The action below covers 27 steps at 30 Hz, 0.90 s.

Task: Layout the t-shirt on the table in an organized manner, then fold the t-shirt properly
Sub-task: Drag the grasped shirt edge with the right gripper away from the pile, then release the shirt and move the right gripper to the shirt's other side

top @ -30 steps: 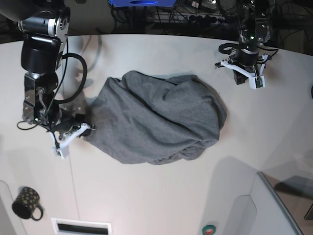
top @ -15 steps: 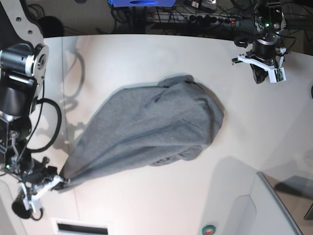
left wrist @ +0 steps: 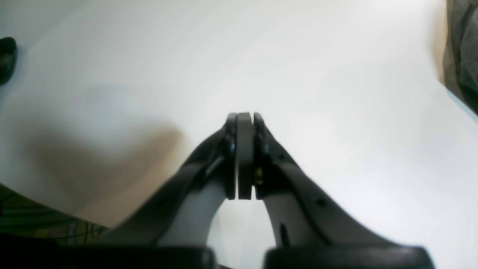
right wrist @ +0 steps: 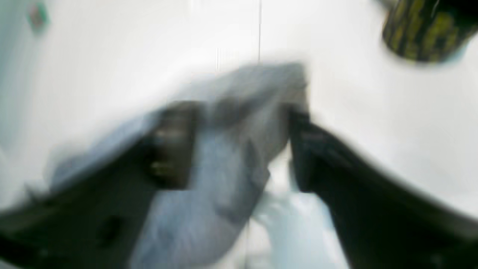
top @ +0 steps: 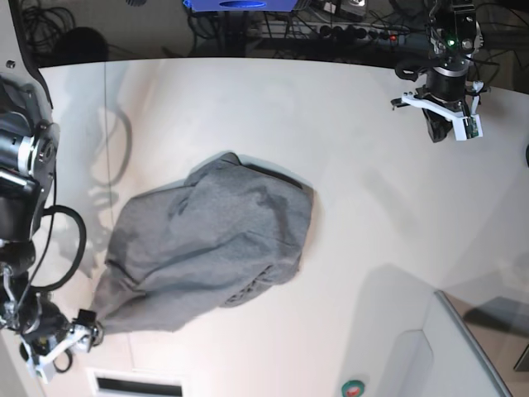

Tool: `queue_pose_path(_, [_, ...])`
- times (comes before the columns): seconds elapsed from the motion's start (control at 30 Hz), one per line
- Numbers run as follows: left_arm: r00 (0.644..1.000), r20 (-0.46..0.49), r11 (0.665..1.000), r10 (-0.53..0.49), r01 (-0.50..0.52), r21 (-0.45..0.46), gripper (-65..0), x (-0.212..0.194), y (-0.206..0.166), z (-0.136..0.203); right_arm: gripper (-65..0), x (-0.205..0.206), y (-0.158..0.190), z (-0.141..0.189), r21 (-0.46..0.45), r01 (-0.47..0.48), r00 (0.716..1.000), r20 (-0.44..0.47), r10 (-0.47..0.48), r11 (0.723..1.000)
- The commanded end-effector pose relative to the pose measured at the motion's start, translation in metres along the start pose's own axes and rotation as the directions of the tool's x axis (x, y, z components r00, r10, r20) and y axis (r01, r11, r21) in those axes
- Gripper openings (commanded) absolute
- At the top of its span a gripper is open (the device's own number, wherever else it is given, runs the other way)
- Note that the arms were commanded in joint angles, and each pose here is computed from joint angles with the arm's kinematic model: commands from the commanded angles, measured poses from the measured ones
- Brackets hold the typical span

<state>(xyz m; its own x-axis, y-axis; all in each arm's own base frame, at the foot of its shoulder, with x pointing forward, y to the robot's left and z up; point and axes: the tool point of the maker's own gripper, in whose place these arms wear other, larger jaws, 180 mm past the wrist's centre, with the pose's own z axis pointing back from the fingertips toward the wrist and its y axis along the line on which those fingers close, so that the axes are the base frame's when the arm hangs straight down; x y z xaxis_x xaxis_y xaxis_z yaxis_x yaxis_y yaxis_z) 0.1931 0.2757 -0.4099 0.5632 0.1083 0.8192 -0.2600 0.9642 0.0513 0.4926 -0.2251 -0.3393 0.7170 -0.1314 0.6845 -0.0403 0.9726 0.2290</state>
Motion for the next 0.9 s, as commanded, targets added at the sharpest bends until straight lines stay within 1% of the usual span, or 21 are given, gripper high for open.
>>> queue_pose_path(0.0, [0.999, 0.038, 1.000, -0.009, 0.009, 0.004, -65.0, 0.011, 0.002, 0.000, -19.5, 0.019, 0.003, 0.016, 0.001, -0.035, 0.997, 0.063, 0.035, 0.999])
queue_pose_path(0.03, [0.999, 0.040, 1.000, -0.008, 0.008, 0.006, -65.0, 0.012, 0.003, 0.000, -20.6, 0.008, 0.012, 0.024, 0.001, -0.070, 0.995, 0.074, 0.069, 0.998])
queue_pose_path(0.1, [0.999, 0.045, 1.000, -0.008, 0.008, 0.007, -65.0, 0.014, 0.003, -0.001, -22.4, -0.017, 0.042, 0.043, 0.005, -0.160, 0.981, 0.114, 0.158, 0.987])
queue_pose_path(0.13, [0.999, 0.045, 1.000, -0.008, 0.008, 0.007, -65.0, 0.014, 0.003, -0.001, -22.2, -0.035, 0.069, 0.050, 0.027, -0.238, 0.966, 0.111, 0.233, 0.971])
queue_pose_path(0.2, [0.999, 0.045, 1.000, -0.008, 0.008, 0.007, -65.0, 0.014, 0.003, -0.001, -21.3, -0.089, 0.127, 0.060, 0.121, -0.386, 0.922, 0.072, 0.380, 0.914])
queue_pose_path(0.23, [0.999, 0.048, 1.000, -0.008, 0.008, 0.005, -65.0, 0.015, 0.002, -0.001, -21.3, -0.114, 0.153, 0.063, 0.176, -0.431, 0.902, 0.062, 0.427, 0.885])
queue_pose_path(0.27, [0.999, 0.046, 1.000, -0.006, 0.006, 0.003, -65.0, 0.014, 0.002, -0.001, -21.5, -0.133, 0.172, 0.066, 0.216, -0.445, 0.894, 0.055, 0.444, 0.869])
queue_pose_path(0.3, [0.999, 0.048, 1.000, -0.006, 0.006, 0.000, -65.0, 0.015, 0.001, -0.001, -21.5, -0.154, 0.191, 0.066, 0.252, -0.440, 0.895, 0.044, 0.444, 0.862])
queue_pose_path(0.33, [0.999, 0.047, 1.000, -0.006, 0.006, 0.002, -57.9, 0.015, 0.001, 0.000, -21.5, -0.167, 0.206, 0.066, 0.271, -0.425, 0.902, 0.041, 0.431, 0.864])
queue_pose_path(0.4, [0.999, 0.046, 1.000, -0.008, 0.008, 0.002, -41.1, 0.015, 0.002, 0.000, -21.2, -0.185, 0.230, 0.065, 0.278, -0.394, 0.916, 0.038, 0.400, 0.876])
queue_pose_path(0.43, [0.999, 0.046, 1.000, -0.009, 0.009, 0.004, -33.9, 0.015, 0.002, 0.000, -21.2, -0.195, 0.236, 0.062, 0.255, -0.393, 0.916, 0.023, 0.401, 0.883])
queue_pose_path(0.47, [0.999, 0.045, 1.000, -0.011, 0.010, 0.005, -29.0, 0.015, 0.003, 0.000, -21.2, -0.205, 0.239, 0.060, 0.218, -0.417, 0.905, 0.014, 0.424, 0.882])
queue_pose_path(0.5, [0.999, 0.045, 1.000, -0.011, 0.010, 0.005, -27.0, 0.015, 0.003, 0.000, -21.0, -0.211, 0.245, 0.059, 0.183, -0.450, 0.890, 0.014, 0.455, 0.874])
queue_pose_path(0.53, [0.999, 0.044, 1.000, -0.011, 0.010, 0.005, -26.8, 0.014, 0.003, -0.001, -20.9, -0.215, 0.249, 0.057, 0.142, -0.499, 0.865, 0.017, 0.502, 0.855])
queue_pose_path(0.57, [0.999, 0.041, 1.000, -0.010, 0.010, 0.006, -26.8, 0.013, 0.003, -0.001, -20.9, -0.222, 0.253, 0.055, 0.110, -0.548, 0.835, 0.014, 0.550, 0.829])
queue_pose_path(0.6, [0.999, 0.042, 1.000, -0.010, 0.010, 0.006, -26.8, 0.013, 0.003, -0.001, -20.9, -0.226, 0.257, 0.052, 0.085, -0.581, 0.813, 0.014, 0.582, 0.810])
queue_pose_path(0.67, [0.999, 0.038, 1.000, -0.011, 0.011, 0.006, -26.8, 0.012, 0.003, 0.000, -20.1, -0.232, 0.268, 0.048, 0.066, -0.615, 0.788, 0.010, 0.616, 0.786])
queue_pose_path(0.77, [0.999, 0.037, 1.000, -0.018, 0.017, 0.009, -26.8, 0.011, 0.006, 0.000, -18.6, -0.240, 0.275, 0.041, 0.046, -0.635, 0.771, -0.013, 0.637, 0.771])
queue_pose_path(0.8, [0.999, 0.038, 1.000, -0.030, 0.029, 0.009, -26.8, 0.013, 0.009, 0.000, -18.6, -0.241, 0.275, 0.037, 0.029, -0.650, 0.759, -0.018, 0.651, 0.759])
queue_pose_path(0.87, [0.999, 0.033, 0.999, -0.039, 0.038, 0.010, -27.0, 0.012, 0.011, -0.001, -18.6, -0.243, 0.270, 0.027, -0.021, -0.699, 0.715, -0.037, 0.698, 0.715])
